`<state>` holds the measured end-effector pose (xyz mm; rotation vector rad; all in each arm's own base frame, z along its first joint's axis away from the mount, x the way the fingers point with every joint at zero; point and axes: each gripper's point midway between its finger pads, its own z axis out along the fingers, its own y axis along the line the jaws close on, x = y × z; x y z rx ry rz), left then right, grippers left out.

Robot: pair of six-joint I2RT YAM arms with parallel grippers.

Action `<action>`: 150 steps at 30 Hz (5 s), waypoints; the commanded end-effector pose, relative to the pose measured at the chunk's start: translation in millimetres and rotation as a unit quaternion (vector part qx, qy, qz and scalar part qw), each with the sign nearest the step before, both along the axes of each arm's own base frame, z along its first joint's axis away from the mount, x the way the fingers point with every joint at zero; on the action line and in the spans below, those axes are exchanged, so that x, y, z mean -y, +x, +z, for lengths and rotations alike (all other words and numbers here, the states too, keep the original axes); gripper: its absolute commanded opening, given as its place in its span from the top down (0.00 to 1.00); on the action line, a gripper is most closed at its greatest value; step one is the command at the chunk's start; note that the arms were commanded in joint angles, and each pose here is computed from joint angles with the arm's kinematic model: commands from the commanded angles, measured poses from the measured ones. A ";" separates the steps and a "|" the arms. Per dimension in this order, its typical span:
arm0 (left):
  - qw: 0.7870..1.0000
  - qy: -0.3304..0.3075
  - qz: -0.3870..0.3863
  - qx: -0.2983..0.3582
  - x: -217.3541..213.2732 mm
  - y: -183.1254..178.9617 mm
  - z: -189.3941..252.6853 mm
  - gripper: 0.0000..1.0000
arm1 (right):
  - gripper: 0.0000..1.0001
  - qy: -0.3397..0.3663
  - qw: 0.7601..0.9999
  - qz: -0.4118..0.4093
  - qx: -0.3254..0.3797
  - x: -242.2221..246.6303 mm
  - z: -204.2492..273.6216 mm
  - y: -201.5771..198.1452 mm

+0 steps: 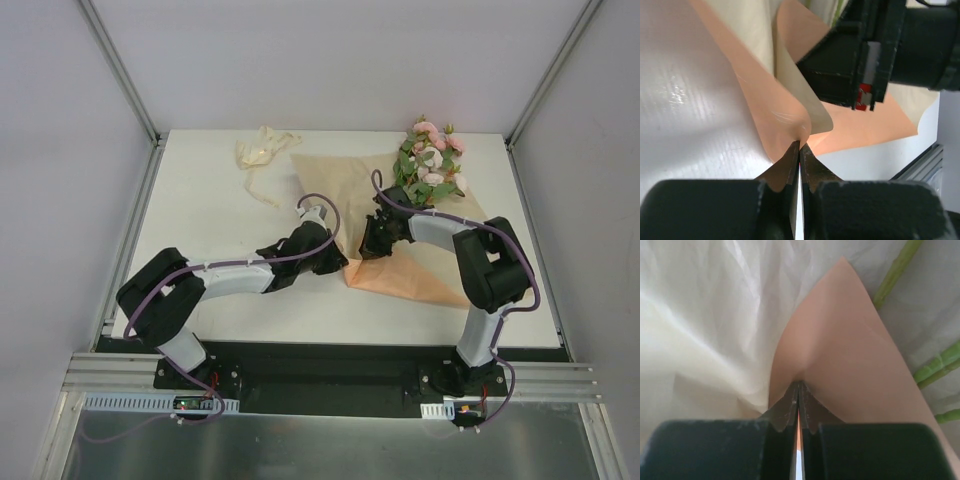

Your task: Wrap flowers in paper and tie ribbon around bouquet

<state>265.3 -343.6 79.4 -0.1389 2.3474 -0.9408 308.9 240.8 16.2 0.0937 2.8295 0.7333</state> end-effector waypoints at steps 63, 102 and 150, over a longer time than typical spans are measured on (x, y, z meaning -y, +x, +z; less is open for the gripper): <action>0.949 -0.065 -0.304 -0.059 117.1 -54.3 -3.7 1.00 | 0.51 -0.019 0.992 -0.105 0.067 130.1 74.5 -66.1; 0.930 -0.109 -0.334 -0.110 97.3 -50.6 -29.8 0.95 | 0.98 -0.100 0.991 -0.090 0.020 148.4 28.4 -51.9; 0.958 -0.145 -0.216 -0.123 101.5 57.7 -39.2 0.96 | 0.99 -0.124 0.992 -0.023 -0.014 103.6 3.0 -85.8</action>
